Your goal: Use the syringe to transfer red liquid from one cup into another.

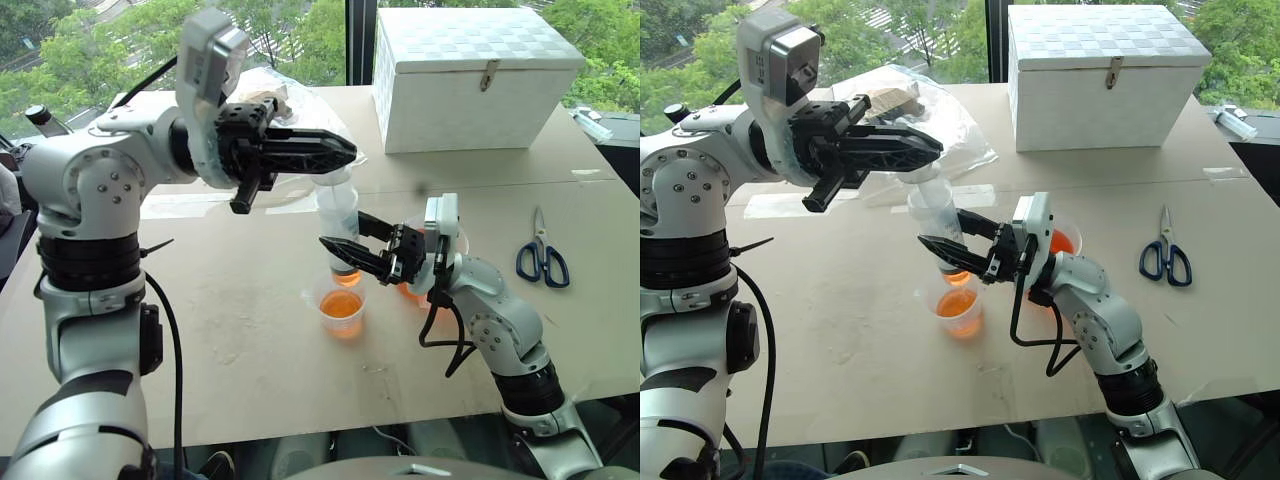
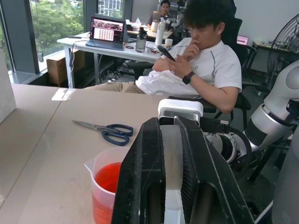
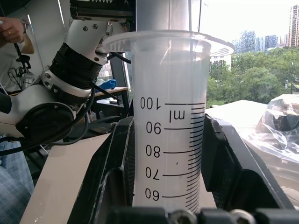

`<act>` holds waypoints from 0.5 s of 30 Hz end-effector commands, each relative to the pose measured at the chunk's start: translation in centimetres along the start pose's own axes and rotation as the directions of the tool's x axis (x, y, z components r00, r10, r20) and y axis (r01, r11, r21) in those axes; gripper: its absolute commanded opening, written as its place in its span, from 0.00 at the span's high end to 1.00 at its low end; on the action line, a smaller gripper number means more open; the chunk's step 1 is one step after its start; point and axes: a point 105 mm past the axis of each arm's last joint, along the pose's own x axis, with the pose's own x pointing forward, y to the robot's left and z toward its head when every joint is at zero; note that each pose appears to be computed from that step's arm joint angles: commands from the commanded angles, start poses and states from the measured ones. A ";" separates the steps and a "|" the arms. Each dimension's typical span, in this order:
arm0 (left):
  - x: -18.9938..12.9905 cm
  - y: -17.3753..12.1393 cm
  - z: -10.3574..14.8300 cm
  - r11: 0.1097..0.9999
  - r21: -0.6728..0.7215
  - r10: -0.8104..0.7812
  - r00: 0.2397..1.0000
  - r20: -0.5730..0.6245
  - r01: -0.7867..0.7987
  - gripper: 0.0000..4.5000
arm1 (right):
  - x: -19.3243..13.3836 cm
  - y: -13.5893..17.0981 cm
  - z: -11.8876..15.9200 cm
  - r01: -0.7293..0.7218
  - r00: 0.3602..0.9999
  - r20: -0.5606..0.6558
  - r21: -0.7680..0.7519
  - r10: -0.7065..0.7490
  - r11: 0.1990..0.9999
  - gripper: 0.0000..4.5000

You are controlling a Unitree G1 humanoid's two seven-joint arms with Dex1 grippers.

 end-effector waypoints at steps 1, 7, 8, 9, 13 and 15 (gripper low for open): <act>0.3 -0.9 -0.2 0.999 0.020 -0.031 0.999 -0.030 0.031 0.99 | 0.3 0.5 1.9 -0.025 0.997 0.074 -0.033 0.027 0.999 0.67; 0.6 -1.2 -1.2 0.999 -0.005 -0.046 0.998 -0.045 0.046 0.99 | 0.6 0.5 2.3 -0.028 0.996 0.088 -0.035 0.031 0.999 0.67; 0.6 -1.3 -1.3 0.999 -0.010 -0.049 0.998 -0.043 0.048 0.99 | 0.6 0.5 2.4 -0.028 0.995 0.091 -0.035 0.031 0.999 0.67; 0.7 -1.3 -1.3 0.999 -0.013 -0.050 0.998 -0.041 0.049 0.99 | 0.7 0.4 2.5 -0.028 0.995 0.093 -0.035 0.031 0.999 0.67; 0.7 -1.3 -1.6 0.998 -0.025 -0.051 0.998 -0.042 0.050 0.99 | 0.8 0.5 2.7 -0.026 0.994 0.102 -0.037 0.030 0.999 0.67; 0.8 -1.4 -1.8 0.998 -0.032 -0.054 0.998 -0.044 0.052 0.99 | 0.9 0.5 3.0 -0.025 0.993 0.111 -0.038 0.030 0.999 0.67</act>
